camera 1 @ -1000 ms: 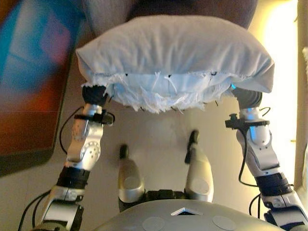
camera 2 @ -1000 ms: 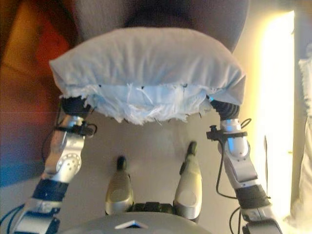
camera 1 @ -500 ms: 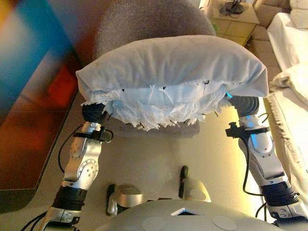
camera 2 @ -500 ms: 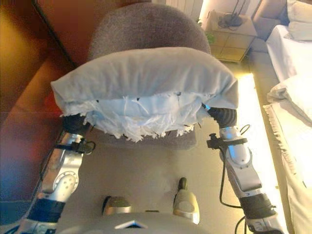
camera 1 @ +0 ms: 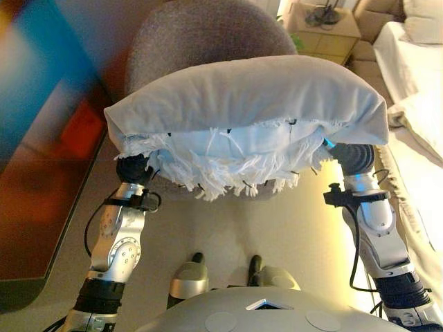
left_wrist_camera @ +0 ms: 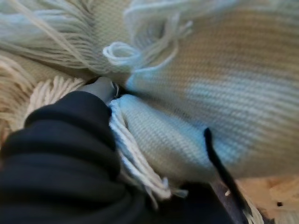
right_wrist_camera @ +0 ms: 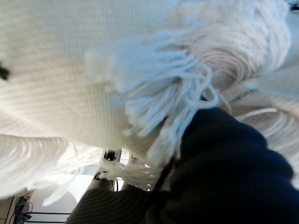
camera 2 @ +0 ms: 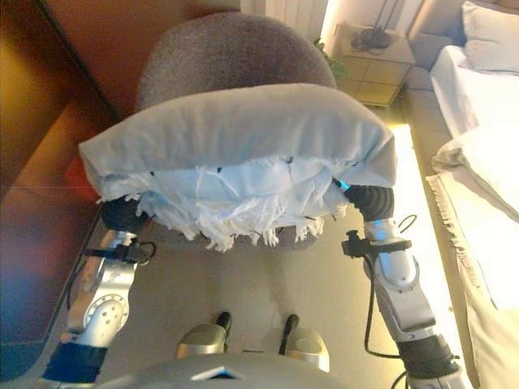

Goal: Pick up the cushion and take it to the sofa

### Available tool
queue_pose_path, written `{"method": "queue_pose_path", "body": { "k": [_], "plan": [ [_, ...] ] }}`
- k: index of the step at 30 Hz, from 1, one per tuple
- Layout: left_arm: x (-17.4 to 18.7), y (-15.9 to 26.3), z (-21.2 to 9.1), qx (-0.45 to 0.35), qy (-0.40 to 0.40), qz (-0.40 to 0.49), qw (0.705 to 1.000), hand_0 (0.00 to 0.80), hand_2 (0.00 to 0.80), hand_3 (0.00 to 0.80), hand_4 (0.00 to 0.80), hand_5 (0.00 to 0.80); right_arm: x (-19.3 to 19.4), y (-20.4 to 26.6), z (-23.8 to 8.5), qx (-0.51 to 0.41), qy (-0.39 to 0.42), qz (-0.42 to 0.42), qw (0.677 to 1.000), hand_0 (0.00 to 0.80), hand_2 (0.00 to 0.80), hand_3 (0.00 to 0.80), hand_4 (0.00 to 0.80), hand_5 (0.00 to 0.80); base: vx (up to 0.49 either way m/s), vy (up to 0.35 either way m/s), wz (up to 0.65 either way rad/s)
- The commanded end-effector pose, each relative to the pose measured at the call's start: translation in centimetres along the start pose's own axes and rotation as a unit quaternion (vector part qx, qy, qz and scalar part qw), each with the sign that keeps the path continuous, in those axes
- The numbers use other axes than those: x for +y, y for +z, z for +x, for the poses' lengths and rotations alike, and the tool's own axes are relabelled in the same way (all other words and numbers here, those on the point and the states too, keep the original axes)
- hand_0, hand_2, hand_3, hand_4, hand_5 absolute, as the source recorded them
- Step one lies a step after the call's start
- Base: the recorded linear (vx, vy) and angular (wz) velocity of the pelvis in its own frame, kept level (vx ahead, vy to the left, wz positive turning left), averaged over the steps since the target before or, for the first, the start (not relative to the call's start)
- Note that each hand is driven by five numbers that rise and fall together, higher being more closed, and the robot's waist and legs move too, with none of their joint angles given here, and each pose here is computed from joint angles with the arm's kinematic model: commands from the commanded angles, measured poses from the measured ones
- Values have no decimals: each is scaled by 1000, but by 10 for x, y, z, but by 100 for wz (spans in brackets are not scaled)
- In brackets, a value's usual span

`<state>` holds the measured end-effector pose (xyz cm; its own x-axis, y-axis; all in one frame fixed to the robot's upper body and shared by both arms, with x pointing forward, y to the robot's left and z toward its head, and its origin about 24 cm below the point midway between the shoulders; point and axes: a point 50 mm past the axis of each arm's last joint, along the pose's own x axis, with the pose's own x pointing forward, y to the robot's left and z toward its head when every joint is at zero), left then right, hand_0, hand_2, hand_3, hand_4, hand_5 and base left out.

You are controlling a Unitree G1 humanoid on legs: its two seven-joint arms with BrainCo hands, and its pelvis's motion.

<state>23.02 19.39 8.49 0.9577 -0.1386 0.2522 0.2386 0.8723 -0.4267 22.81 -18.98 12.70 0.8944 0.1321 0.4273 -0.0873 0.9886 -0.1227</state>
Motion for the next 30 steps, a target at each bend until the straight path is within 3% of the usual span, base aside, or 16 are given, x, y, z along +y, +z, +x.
{"method": "queue_pose_path", "body": {
  "k": [1,8,15,23,30],
  "plan": [
    [-50,27,31,-91,-126,-41,987,800,800,800,800,800,18,39,19,-121,54,-5,991,800,800,800,800,800,458,129,1],
    [-35,31,19,-112,-82,-50,989,800,800,800,800,800,9,43,14,-120,92,15,988,800,800,800,800,800,592,246,-9],
    [-41,33,28,-107,-99,4,989,800,800,800,800,800,18,42,18,-131,66,49,988,800,800,800,800,800,662,295,-31],
    [-43,31,34,-80,-127,15,989,800,800,800,800,800,29,29,15,-109,46,50,992,800,800,800,800,800,519,128,32],
    [-48,20,30,-57,-143,-7,988,800,800,800,800,800,17,23,8,-92,30,40,995,800,800,800,800,800,546,-108,31]
  ]
}}
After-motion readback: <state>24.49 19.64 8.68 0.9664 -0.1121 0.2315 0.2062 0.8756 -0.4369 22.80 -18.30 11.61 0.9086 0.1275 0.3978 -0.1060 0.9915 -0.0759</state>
